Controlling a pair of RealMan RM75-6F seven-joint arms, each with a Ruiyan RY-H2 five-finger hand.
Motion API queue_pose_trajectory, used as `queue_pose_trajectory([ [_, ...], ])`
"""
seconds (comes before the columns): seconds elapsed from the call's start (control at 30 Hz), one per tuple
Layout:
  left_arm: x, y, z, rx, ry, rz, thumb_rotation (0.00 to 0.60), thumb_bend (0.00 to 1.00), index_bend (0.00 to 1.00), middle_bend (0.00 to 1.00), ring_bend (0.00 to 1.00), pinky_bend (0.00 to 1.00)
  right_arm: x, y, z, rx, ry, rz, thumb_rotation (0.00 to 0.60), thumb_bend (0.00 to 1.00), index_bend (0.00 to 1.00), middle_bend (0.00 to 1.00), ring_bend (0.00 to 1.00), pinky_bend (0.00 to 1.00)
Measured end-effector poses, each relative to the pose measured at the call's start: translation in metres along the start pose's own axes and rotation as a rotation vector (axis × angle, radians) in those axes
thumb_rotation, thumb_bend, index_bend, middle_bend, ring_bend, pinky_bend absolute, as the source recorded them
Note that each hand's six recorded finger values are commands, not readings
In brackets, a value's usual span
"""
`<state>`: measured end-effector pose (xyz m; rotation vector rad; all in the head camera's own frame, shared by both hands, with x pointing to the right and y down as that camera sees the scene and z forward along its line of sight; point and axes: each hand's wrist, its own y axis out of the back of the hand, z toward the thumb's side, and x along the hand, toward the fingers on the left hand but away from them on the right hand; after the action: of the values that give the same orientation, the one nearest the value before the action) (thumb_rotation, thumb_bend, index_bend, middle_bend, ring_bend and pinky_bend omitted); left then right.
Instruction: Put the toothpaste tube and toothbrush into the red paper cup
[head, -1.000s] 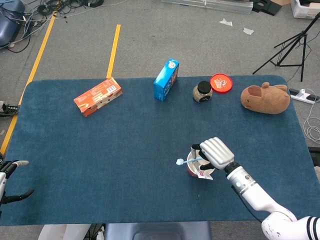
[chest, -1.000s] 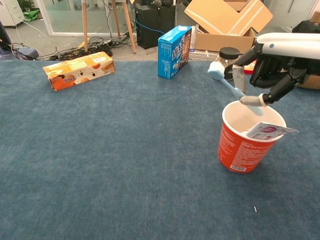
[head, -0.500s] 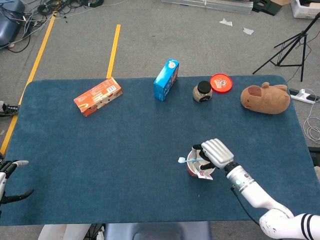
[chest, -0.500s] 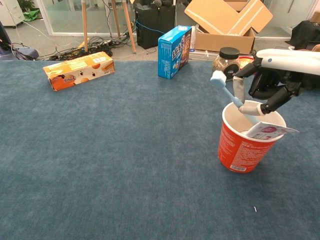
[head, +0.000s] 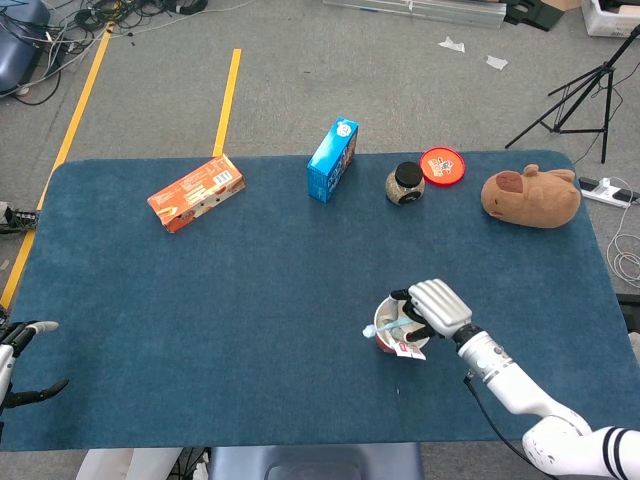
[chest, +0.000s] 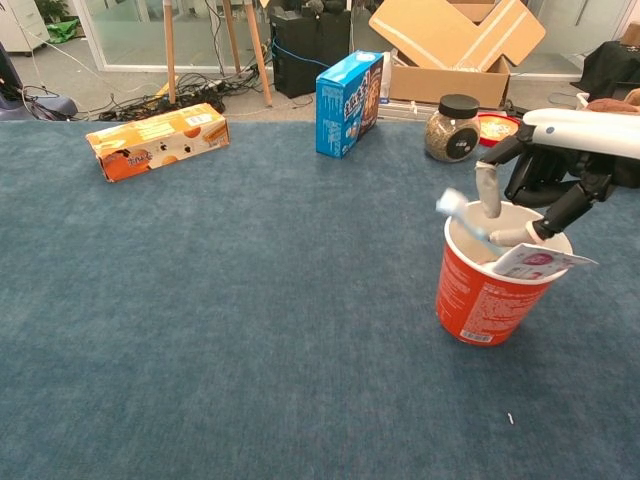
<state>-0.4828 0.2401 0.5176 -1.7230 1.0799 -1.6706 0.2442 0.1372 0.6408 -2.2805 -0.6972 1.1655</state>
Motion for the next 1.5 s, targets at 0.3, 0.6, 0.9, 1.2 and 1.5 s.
queue_pose_trajectory([
  [0.3, 0.000, -0.001, 0.000, 0.001, 0.001, -0.002, 0.600, 0.00, 0.25, 0.27, 0.20, 0.20, 0.004, 0.002, -0.004, -0.013, -0.004, -0.013, 0.600, 0.01, 0.52, 1.00, 1.00, 1.00],
  [0.6, 0.002, 0.001, 0.004, 0.000, -0.016, 0.004, 0.600, 0.00, 0.25, 0.27, 0.20, 0.20, 0.036, 0.036, 0.007, -0.002, 0.051, -0.142, 0.600, 0.01, 0.52, 1.00, 1.00, 1.00],
  [0.9, 0.004, 0.005, 0.009, 0.002, -0.036, 0.000, 0.600, 0.00, 0.25, 0.27, 0.20, 0.20, 0.102, 0.088, 0.008, 0.205, -0.012, -0.229, 0.600, 0.01, 0.49, 1.00, 0.90, 1.00],
  [1.2, 0.012, 0.025, 0.019, -0.044, -0.108, 0.027, 0.600, 0.00, 0.25, 0.27, 0.20, 0.21, 0.160, 0.115, -0.026, 0.482, -0.215, -0.381, 0.600, 0.01, 0.46, 0.70, 0.60, 0.94],
  [1.5, 0.029, 0.034, 0.024, -0.008, -0.149, 0.023, 0.600, 0.00, 0.25, 0.27, 0.20, 0.21, 0.208, 0.111, -0.070, 0.708, -0.420, -0.400, 0.600, 0.01, 0.27, 0.21, 0.17, 0.43],
])
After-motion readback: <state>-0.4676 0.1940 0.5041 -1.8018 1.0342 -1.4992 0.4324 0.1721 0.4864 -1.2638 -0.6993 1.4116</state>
